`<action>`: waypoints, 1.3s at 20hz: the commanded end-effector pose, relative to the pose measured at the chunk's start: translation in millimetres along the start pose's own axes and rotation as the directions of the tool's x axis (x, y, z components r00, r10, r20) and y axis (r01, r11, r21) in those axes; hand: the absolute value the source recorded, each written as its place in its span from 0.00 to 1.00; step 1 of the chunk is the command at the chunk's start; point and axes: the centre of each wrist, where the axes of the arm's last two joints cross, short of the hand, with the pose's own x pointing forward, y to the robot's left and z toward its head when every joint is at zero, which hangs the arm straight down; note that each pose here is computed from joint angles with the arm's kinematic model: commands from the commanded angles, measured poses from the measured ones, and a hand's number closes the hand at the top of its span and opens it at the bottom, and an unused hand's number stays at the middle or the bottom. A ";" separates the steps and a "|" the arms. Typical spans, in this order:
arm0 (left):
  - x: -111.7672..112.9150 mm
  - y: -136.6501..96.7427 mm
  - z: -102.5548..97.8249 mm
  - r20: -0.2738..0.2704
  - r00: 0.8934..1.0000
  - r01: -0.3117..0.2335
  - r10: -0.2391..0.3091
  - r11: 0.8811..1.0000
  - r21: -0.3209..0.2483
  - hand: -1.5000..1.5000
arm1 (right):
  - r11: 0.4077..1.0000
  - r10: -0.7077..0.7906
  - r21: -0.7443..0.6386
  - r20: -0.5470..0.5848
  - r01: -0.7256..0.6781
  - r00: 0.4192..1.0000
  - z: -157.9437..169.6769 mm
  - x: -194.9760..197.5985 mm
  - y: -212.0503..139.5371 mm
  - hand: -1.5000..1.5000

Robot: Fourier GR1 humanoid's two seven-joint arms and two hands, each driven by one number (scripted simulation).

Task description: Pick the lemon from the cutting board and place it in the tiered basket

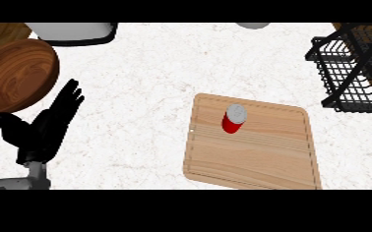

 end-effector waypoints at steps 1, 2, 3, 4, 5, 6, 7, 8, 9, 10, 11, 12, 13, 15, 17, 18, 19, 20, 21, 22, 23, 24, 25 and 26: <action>2.6 -0.2 -1.3 0.008 1.000 -0.005 0.005 1.000 0.001 0.50 | 0.975 -0.165 -0.128 0.148 0.184 0.975 4.1 -25.6 -35.1 1.00; -1.7 -0.4 0.3 -0.006 1.000 0.004 -0.004 1.000 0.002 0.50 | 0.965 -0.196 -0.134 0.192 0.224 0.962 9.3 -34.4 -50.8 1.00; -2.4 -5.3 0.7 0.002 1.000 0.002 -0.002 1.000 -0.016 0.50 | 0.960 -0.222 -0.128 0.195 0.249 0.955 13.2 -43.2 -58.3 1.00; -0.9 -1.0 3.2 0.012 1.000 0.015 -0.015 1.000 -0.020 0.50 | 0.955 -0.245 -0.117 0.209 0.273 0.947 20.3 -53.1 -66.6 1.00; 2.4 -4.7 -0.5 0.010 1.000 0.011 -0.011 1.000 -0.013 0.50 | 0.949 -0.259 -0.109 0.259 0.295 0.931 20.9 -55.6 -88.2 1.00; 5.6 -3.1 -2.1 0.019 1.000 0.006 -0.006 1.000 -0.018 0.50 | 0.942 -0.288 -0.095 0.257 0.321 0.922 27.3 -65.4 -92.6 1.00; 6.5 -5.0 0.3 0.037 0.999 0.010 -0.009 0.999 -0.034 0.50 | 0.939 -0.305 -0.077 0.264 0.335 0.915 34.9 -73.8 -102.1 1.00; 13.7 -3.5 -2.4 0.039 0.999 0.017 -0.015 0.999 -0.041 0.50 | 0.934 -0.318 -0.073 0.270 0.349 0.909 38.5 -78.8 -114.2 1.00; 8.2 -14.2 -2.4 0.032 0.999 0.024 -0.022 0.998 -0.059 0.50 | 0.935 -0.323 -0.043 0.299 0.351 0.898 42.0 -83.0 -120.8 1.00; 15.0 -10.8 -6.7 0.038 0.999 0.015 -0.013 0.999 -0.049 0.50 | 0.937 -0.325 -0.026 0.303 0.349 0.896 43.3 -82.1 -142.0 1.00; 13.8 -13.1 -4.1 0.028 0.999 0.020 -0.018 0.997 -0.069 0.50 | 0.931 -0.339 -0.023 0.305 0.363 0.890 47.1 -91.0 -124.5 1.00; 11.6 -12.2 -4.7 0.038 0.999 0.013 -0.011 0.998 -0.059 0.50 | 0.922 -0.365 -0.014 0.301 0.387 0.881 54.6 -96.5 -128.7 1.00; 9.8 -15.8 -12.5 0.028 0.999 0.021 -0.020 0.998 -0.054 0.50 | 0.923 -0.360 -0.014 0.321 0.384 0.876 46.1 -93.8 -129.5 1.00; 18.6 -7.7 -7.1 0.020 1.000 0.016 -0.014 0.996 -0.084 0.50 | 0.929 -0.348 -0.008 0.326 0.371 0.879 44.2 -92.1 -144.9 1.00; 15.1 -7.5 -11.2 0.035 0.999 0.029 -0.026 0.996 -0.085 0.50 | 0.928 -0.352 -0.007 0.308 0.373 0.884 38.2 -93.8 -137.8 1.00; 12.5 -19.1 -8.7 0.041 0.999 0.014 -0.010 0.996 -0.091 0.50 | 0.930 -0.355 0.014 0.306 0.368 0.883 33.2 -91.1 -138.8 1.00; 19.8 -27.5 -14.4 0.032 0.999 0.024 -0.021 0.996 -0.087 0.50 | 0.925 -0.368 0.026 0.299 0.379 0.880 26.8 -91.2 -124.1 1.00; 10.3 -17.6 -7.7 0.024 1.000 0.018 -0.016 0.997 -0.075 0.50 | 0.926 -0.371 0.045 0.301 0.375 0.879 23.3 -87.0 -135.3 1.00; 9.5 -31.6 -20.0 0.035 0.999 0.024 -0.021 0.997 -0.076 0.50 | 0.932 -0.356 0.040 0.288 0.360 0.889 6.9 -79.8 -126.9 1.00; 10.3 -16.7 -12.7 0.033 0.999 0.027 -0.024 0.997 -0.069 0.50 | 0.920 -0.383 0.047 0.308 0.388 0.871 9.4 -81.1 -127.3 1.00; 4.2 -29.7 -11.7 0.023 1.000 0.015 -0.013 0.996 -0.086 0.50 | 0.926 -0.372 0.047 0.289 0.375 0.882 -0.2 -76.3 -129.7 1.00; 21.8 -9.5 -17.3 0.026 1.000 0.007 -0.005 0.996 -0.094 0.50 | 0.922 -0.382 0.048 0.284 0.384 0.880 0.4 -82.1 -103.6 1.00; 6.3 -20.7 -17.4 0.028 0.999 0.017 -0.015 0.996 -0.086 0.50 | 0.923 -0.381 0.073 0.286 0.377 0.879 -6.9 -74.8 -121.7 1.00; 2.9 -14.6 -14.1 0.032 0.999 0.023 -0.021 0.996 -0.082 0.50 | 0.927 -0.374 0.077 0.278 0.368 0.885 -12.3 -74.7 -109.3 1.00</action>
